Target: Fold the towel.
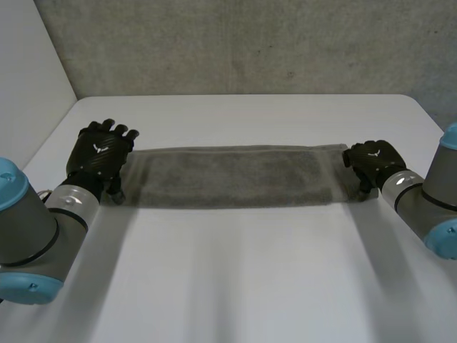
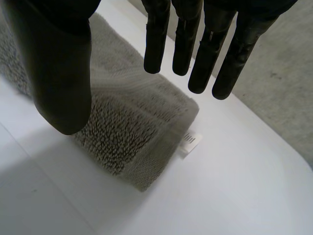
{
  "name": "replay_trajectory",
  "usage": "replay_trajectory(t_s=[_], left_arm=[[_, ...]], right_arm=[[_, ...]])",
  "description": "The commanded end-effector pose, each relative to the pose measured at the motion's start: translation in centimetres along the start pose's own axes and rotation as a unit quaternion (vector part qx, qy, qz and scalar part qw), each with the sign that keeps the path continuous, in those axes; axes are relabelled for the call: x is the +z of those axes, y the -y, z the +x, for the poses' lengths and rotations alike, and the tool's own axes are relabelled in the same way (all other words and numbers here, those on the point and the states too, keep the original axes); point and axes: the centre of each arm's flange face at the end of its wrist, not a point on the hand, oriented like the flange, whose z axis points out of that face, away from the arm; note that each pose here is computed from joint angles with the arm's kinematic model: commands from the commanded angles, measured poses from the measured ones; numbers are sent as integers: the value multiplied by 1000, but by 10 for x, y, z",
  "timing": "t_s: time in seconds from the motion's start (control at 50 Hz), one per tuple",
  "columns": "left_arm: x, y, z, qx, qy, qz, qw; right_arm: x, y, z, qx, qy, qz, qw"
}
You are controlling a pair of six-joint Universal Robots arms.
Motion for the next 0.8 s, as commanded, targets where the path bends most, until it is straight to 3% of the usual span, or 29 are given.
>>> replay_trajectory(t_s=[0.02, 0.18, 0.28, 0.38, 0.44, 0.52, 0.66, 0.8], left_arm=[[-1, -1, 1, 0, -1, -1, 1000], [-1, -1, 2, 0, -1, -1, 1000], [-2, 0, 1, 0, -1, 0, 1000], [-3, 6, -2, 1, 4, 9, 1000], [-3, 6, -3, 1, 5, 10, 1000], [-4, 8, -4, 1, 6, 11, 1000], [-4, 10, -4, 1, 8, 15, 1000], [-2, 12, -6, 3, 11, 22, 1000]], right_arm=[[15, -13, -3, -1, 2, -11, 1000], [21, -21, 8, 5, -11, -18, 1000], [16, -18, 39, 6, -55, -22, 998], [-4, -3, 116, -16, -152, -13, 988], [-7, -4, 130, -27, -167, -20, 985], [-9, 5, 150, -92, -188, -26, 978], [1, 60, 98, -126, -146, 50, 980], [-18, 136, -28, -139, -30, 171, 975]])
